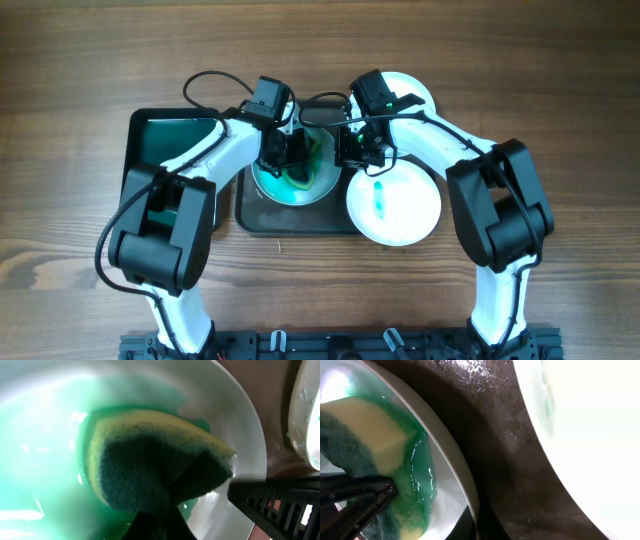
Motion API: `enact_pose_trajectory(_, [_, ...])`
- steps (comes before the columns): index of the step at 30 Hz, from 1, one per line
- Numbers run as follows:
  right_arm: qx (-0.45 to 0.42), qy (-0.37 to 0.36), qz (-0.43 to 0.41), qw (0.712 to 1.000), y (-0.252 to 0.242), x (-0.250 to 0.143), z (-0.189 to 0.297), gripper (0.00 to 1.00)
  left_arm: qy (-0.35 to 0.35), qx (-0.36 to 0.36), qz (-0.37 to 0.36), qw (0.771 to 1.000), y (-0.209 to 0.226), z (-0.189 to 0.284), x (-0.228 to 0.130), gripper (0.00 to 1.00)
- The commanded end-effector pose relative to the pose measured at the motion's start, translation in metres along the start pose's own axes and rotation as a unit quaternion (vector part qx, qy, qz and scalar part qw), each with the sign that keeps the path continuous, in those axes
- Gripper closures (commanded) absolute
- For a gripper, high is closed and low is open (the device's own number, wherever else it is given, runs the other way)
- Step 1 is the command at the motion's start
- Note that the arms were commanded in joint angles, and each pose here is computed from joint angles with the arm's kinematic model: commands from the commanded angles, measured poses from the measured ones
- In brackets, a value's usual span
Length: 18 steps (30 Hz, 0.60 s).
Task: Clean dirty plates on tray and stack at the side
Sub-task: 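Grip the left plate rim with the right gripper, bring sponge over, then scrub the held plate with the sponge in the left gripper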
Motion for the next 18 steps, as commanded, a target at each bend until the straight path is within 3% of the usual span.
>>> enact_pose_trajectory(1, [0.002, 0.016, 0.0, 1.0, 0.0, -0.004, -0.011, 0.96, -0.039, 0.116, 0.075, 0.99, 0.03, -0.003, 0.013, 0.96])
enact_pose_trajectory(4, [0.002, 0.016, 0.0, 1.0, 0.0, -0.004, -0.011, 0.96, -0.095, 0.246, 0.122, 0.957, 0.052, 0.01, 0.019, 0.96])
enact_pose_trajectory(7, [0.003, 0.014, 0.001, 1.0, 0.0, -0.004, -0.011, 0.96, -0.071, 0.268, 0.12, 0.953, 0.054, 0.011, 0.009, 0.96])
enact_pose_trajectory(9, [0.003, 0.014, 0.0, 1.0, 0.0, -0.004, -0.011, 0.96, -0.011, 0.213, 0.088, 0.973, 0.039, 0.003, -0.004, 0.96])
enact_pose_trajectory(11, [0.005, 0.016, 0.001, 1.0, 0.0, -0.004, -0.011, 0.96, 0.058, 0.107, 0.038, 0.992, 0.015, -0.004, -0.018, 0.96])
enact_pose_trajectory(13, [0.01, 0.018, 0.003, 1.0, 0.001, -0.004, -0.011, 0.96, 0.11, -0.013, -0.012, 0.994, -0.011, -0.006, -0.028, 0.96])
enact_pose_trajectory(16, [0.012, 0.019, 0.004, 1.0, 0.002, -0.005, -0.011, 0.96, 0.11, -0.102, -0.047, 0.988, -0.035, -0.008, -0.027, 0.96])
enact_pose_trajectory(18, [0.011, 0.019, 0.004, 1.0, 0.002, -0.005, -0.011, 0.96, 0.066, -0.087, -0.052, 0.993, -0.036, -0.011, -0.014, 0.96])
Point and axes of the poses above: each gripper's point midway between its finger pads, its own z axis back along the fingers, its own y axis along the line the jaws close on, x = y × z, the point moved 8 cm from there along z, back along the fingers, and after that the axes turned 1 degree about -z, right-handed, at the moved point
